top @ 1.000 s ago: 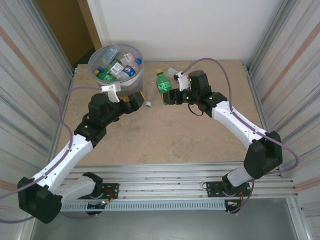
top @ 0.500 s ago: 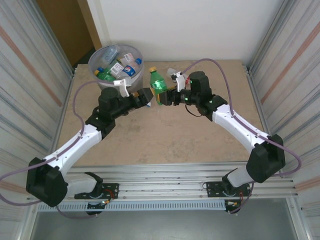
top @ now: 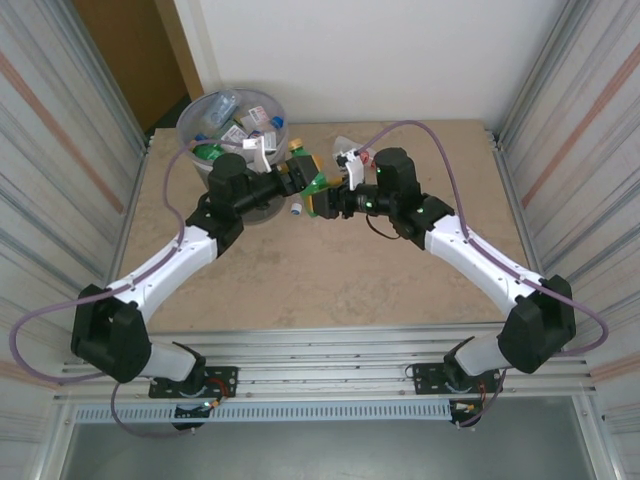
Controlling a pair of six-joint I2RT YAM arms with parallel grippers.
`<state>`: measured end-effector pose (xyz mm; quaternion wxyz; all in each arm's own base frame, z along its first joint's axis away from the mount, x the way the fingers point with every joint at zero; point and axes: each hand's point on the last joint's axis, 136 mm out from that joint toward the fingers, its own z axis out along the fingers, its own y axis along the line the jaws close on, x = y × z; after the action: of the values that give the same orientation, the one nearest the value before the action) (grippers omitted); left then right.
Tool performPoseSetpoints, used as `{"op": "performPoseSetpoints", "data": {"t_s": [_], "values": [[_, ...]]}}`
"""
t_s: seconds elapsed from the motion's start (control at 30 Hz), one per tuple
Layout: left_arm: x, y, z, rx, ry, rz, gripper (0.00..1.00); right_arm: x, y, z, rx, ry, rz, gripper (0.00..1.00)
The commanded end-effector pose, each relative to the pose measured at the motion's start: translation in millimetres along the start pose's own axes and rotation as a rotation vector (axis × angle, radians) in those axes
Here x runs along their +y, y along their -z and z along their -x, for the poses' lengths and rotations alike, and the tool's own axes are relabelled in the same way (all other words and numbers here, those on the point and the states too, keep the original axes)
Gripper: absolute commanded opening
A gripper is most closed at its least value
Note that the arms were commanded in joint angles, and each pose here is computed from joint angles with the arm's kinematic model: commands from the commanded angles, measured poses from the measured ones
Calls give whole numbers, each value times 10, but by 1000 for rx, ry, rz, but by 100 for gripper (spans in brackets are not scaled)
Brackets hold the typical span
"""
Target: Put the plastic bottles in the bin
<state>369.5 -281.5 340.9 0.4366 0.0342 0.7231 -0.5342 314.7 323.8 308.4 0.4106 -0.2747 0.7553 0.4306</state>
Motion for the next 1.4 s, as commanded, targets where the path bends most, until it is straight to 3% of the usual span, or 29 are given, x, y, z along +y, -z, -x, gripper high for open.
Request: {"op": "performPoseSetpoints", "data": {"t_s": [0.0,0.17,0.27,0.4,0.5,0.87,1.1,1.37], "values": [[-237,-38,70,3,-20,-89,68,125,97,111,-38,42,14,38],[-234,2,77,-4,-34,-74,42,120,93,110,-33,38,6,45],[-240,63,119,-18,-60,-44,28,107,117,132,-43,37,-12,59],[-292,196,269,-44,-123,6,20,77,164,190,-62,36,-46,89],[-295,360,486,-86,-176,69,18,25,252,260,-94,26,-97,99],[-32,1098,1482,-216,-569,612,16,-156,567,348,-178,11,-264,98],[292,1324,1898,-329,-508,821,16,-195,510,292,-161,-25,-261,98],[458,1336,1969,-533,-393,774,18,-215,489,235,-140,-33,-262,98]]}}
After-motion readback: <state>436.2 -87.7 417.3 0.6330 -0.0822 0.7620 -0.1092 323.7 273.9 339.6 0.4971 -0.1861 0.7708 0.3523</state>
